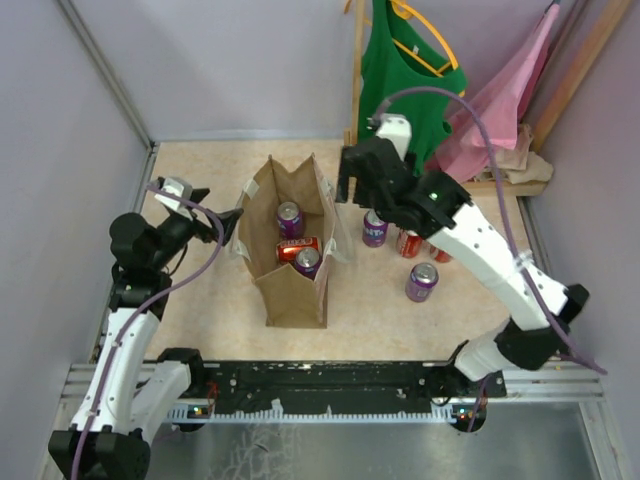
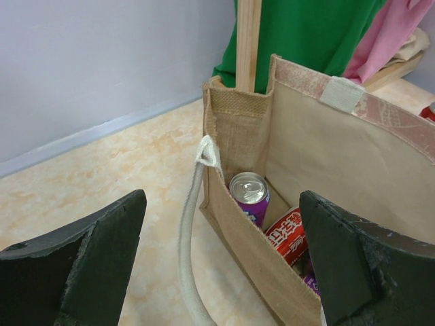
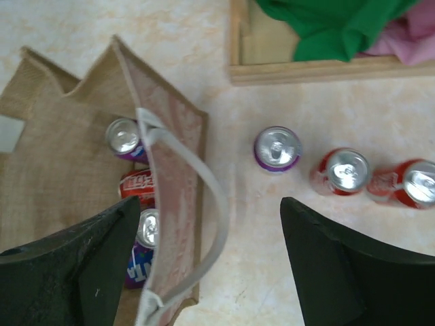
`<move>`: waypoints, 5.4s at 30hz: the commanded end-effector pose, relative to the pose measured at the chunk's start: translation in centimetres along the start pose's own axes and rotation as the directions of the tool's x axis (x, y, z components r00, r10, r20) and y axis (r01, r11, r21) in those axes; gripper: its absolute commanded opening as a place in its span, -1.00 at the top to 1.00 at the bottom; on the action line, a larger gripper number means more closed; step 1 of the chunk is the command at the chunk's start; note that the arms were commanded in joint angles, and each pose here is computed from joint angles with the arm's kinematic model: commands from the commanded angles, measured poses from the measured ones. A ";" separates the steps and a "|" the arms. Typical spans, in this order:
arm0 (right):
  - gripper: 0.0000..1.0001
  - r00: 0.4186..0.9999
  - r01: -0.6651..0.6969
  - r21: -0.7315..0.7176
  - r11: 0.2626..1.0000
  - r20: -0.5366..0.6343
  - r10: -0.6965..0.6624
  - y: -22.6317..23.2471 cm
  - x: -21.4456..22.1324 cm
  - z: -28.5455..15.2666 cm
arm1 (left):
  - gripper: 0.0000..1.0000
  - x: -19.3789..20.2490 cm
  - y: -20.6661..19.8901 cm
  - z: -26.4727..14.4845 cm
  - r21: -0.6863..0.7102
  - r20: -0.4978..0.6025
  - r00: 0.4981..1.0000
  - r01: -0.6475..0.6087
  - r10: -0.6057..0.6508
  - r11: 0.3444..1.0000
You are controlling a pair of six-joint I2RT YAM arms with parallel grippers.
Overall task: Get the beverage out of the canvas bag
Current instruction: Place the drink at the center of the board, then take out the drink from the canvas bag.
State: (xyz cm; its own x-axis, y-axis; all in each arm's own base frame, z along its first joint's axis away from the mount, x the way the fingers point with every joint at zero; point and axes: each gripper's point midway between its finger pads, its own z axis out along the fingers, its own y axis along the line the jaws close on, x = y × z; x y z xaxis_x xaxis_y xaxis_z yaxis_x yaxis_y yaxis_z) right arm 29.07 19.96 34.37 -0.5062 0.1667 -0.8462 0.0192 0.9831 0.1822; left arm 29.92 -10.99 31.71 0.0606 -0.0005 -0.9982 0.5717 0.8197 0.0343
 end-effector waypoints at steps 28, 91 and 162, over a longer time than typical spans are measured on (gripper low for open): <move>-0.98 0.739 0.334 -0.471 0.816 -0.406 -0.537 15.7 19.6 6.8 | -1.00 4.3 4.2 -3.1 -0.343 -0.118 0.982 0.098 -0.147 0.934; -0.98 0.766 0.397 -0.319 0.861 -0.402 -0.502 13.7 21.9 12.1 | -1.00 4.7 4.1 -2.4 -0.320 -0.131 0.980 0.104 -0.152 0.942; 1.00 0.926 0.377 -0.237 0.895 0.066 -0.372 17.7 0.5 5.1 | -1.00 5.6 4.1 -1.9 -0.308 -0.142 0.977 0.112 -0.162 0.945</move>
State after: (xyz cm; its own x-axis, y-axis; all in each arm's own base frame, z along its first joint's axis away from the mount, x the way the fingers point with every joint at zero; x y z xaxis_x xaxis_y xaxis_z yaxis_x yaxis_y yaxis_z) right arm 33.40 37.98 29.51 -0.4944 -0.3077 -0.8130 -0.3980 0.9116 -0.1030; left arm 31.03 -6.06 26.16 -0.1641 -0.0451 -0.9854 0.2713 0.9584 -0.0890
